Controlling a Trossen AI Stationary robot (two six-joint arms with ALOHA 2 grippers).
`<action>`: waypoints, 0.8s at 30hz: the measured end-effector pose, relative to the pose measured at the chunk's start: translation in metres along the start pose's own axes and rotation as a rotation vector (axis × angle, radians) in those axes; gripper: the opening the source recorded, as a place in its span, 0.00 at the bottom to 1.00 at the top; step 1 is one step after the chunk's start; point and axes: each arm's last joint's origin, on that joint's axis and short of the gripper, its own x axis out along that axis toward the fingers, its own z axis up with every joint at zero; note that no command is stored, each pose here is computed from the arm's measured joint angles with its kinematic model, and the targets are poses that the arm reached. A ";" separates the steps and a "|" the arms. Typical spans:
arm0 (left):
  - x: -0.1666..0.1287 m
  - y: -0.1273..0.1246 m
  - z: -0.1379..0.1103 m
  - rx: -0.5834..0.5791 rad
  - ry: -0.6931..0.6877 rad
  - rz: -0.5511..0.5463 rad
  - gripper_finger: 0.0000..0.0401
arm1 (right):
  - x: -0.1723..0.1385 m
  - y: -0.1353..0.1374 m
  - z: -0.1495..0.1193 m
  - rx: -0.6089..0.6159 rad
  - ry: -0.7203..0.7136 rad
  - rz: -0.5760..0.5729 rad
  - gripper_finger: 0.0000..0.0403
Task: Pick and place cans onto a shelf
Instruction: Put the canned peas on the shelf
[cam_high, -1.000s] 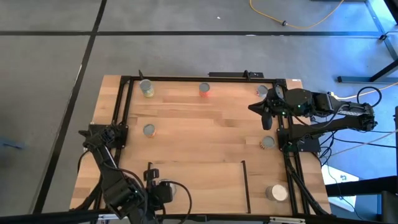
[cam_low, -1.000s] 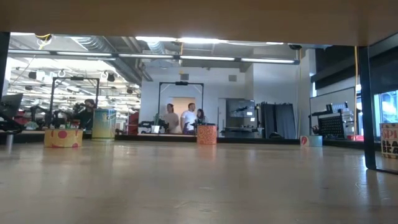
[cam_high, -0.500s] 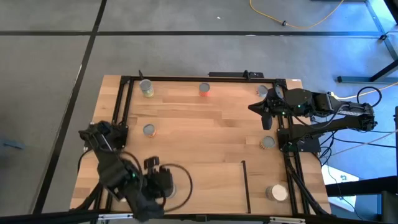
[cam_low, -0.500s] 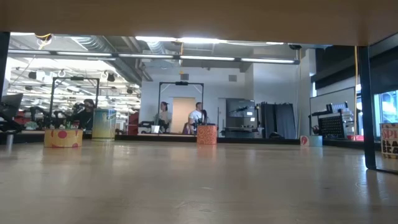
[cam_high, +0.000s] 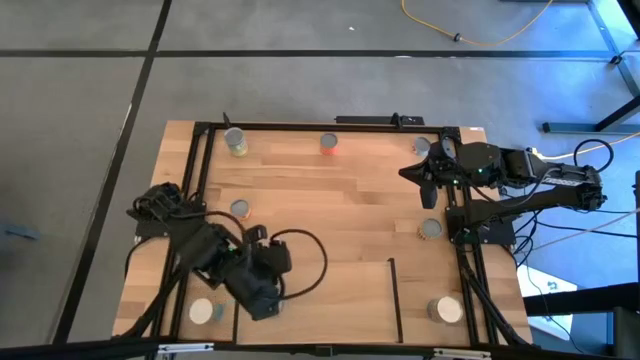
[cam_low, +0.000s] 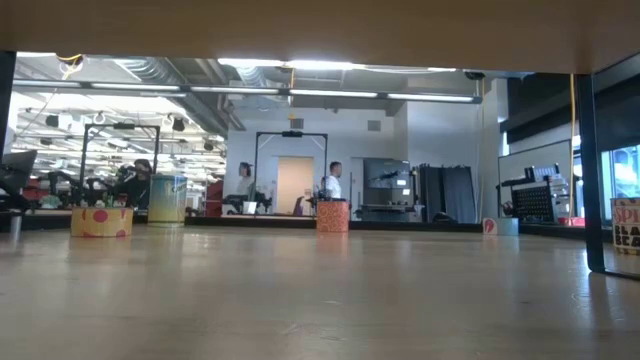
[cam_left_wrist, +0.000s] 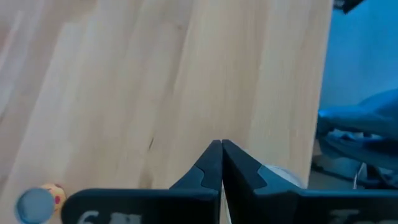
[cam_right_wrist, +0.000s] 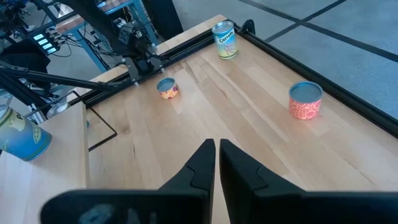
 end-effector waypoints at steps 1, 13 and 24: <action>0.004 0.001 0.000 -0.003 0.025 0.002 0.00 | 0.000 0.000 0.000 0.000 0.000 0.000 0.07; 0.037 0.002 -0.010 0.018 0.245 -0.004 0.00 | 0.002 0.000 0.000 -0.004 0.008 -0.004 0.07; 0.037 0.000 -0.013 0.021 0.291 -0.042 0.00 | 0.003 0.001 0.000 -0.026 0.010 -0.004 0.07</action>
